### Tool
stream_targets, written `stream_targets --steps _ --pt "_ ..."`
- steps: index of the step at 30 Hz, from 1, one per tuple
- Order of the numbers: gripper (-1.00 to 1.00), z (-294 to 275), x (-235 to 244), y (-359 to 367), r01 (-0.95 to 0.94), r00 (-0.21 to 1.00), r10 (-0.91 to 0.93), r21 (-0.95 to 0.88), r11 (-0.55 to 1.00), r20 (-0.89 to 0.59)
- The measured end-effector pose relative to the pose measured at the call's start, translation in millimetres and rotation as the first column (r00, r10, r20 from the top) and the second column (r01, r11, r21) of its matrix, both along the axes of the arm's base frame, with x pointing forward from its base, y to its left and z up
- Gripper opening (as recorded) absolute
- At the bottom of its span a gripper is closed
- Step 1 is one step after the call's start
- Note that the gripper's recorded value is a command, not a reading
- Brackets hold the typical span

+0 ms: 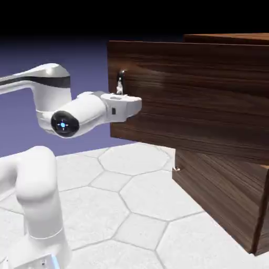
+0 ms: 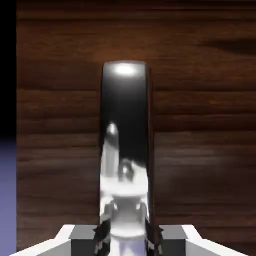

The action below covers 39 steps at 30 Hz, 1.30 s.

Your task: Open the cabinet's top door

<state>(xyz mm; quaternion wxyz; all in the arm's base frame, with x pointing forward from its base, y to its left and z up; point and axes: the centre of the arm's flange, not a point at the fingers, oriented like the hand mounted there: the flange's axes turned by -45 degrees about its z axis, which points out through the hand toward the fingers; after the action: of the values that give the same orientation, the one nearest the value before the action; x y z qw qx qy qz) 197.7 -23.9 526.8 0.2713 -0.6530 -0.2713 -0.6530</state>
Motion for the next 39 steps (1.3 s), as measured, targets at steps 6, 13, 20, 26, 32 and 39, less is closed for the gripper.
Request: stream_targets --steps 6,13,20,26,32,39 --pt "-1.0 0 -17 -35 -0.078 0.997 0.078 0.0 0.997 0.0" --pt "-1.0 0 -35 -85 -0.185 0.983 0.185 0.0 0.983 0.0" --pt "-1.0 0 -51 -156 -0.327 0.945 0.327 0.0 0.945 0.0" --pt "-1.0 0 -57 -221 -0.45 0.893 0.45 0.0 0.893 0.0" --pt "-1.0 0 -54 -280 -0.552 0.834 0.552 0.0 0.834 0.0" --pt "-1.0 0 -44 -341 -0.652 0.758 0.652 0.0 0.758 0.0"
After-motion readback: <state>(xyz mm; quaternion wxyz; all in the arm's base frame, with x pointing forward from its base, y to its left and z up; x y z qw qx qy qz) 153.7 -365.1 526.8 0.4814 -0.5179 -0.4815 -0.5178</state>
